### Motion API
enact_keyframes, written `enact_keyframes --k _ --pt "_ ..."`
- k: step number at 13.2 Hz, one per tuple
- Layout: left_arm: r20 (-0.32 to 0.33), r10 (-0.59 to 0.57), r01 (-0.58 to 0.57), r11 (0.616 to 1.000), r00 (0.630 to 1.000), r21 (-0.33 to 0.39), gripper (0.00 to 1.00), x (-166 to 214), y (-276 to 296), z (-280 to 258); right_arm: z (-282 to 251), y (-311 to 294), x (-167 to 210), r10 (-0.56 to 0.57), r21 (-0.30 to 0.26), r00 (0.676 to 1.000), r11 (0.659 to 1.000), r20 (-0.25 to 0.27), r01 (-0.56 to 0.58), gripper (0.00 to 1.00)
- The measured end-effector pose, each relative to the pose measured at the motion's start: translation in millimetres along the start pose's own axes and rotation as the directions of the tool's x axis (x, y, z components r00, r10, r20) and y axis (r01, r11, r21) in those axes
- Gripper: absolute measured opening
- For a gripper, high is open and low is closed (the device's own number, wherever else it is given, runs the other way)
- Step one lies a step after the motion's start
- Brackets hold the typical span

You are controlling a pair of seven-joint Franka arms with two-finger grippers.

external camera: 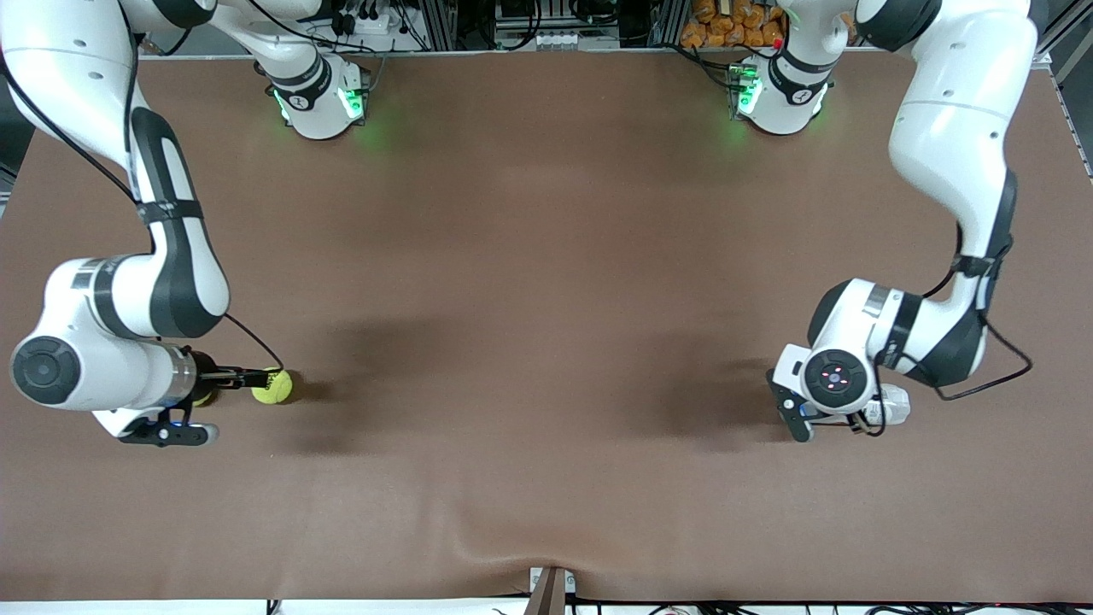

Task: Insert tennis ball vertically with right arm
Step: 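Grasp the tennis ball with the right gripper while the left gripper grasps the can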

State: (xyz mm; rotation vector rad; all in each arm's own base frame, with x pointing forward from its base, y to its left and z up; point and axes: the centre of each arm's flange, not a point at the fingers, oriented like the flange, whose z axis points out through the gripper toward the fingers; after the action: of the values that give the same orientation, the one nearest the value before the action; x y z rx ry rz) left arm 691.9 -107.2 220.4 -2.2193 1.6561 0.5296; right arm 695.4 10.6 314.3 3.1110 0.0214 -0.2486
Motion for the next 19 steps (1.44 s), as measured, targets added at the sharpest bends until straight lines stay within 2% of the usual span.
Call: enact_keyframes --k 4,8,14,16,17,18,19 --pt "-0.023 0.031 -0.030 0.999 0.999 0.039 1.00 16 -2 23 33 1 -1 -0.032 0.000 0.998 0.999 -0.057 0.032 1.00" --pt "-0.052 0.043 -0.040 0.998 0.998 0.055 1.00 24 -3 33 57 4 -7 -0.038 -0.002 0.998 0.999 -0.049 0.038 1.00" --pt "-0.061 0.049 -0.045 0.997 0.997 0.059 1.00 26 -3 38 91 11 -12 -0.033 -0.003 0.992 0.999 -0.121 0.033 1.00" --pt "-0.061 0.050 -0.046 0.997 0.997 0.059 1.00 26 -3 39 109 10 -17 -0.034 -0.002 0.992 0.999 -0.122 0.034 1.00" --pt "-0.061 0.052 -0.048 0.997 0.997 0.059 0.94 26 -3 39 115 10 -19 -0.035 -0.002 0.992 0.999 -0.121 0.035 1.00" --pt "-0.061 0.052 -0.049 0.997 0.997 0.059 0.93 26 -3 39 118 10 -20 -0.035 -0.001 0.992 0.999 -0.121 0.035 1.00" --pt "-0.061 0.055 -0.051 0.997 0.997 0.061 0.86 26 -3 38 118 10 -20 -0.035 -0.001 0.992 0.999 -0.121 0.035 1.00"
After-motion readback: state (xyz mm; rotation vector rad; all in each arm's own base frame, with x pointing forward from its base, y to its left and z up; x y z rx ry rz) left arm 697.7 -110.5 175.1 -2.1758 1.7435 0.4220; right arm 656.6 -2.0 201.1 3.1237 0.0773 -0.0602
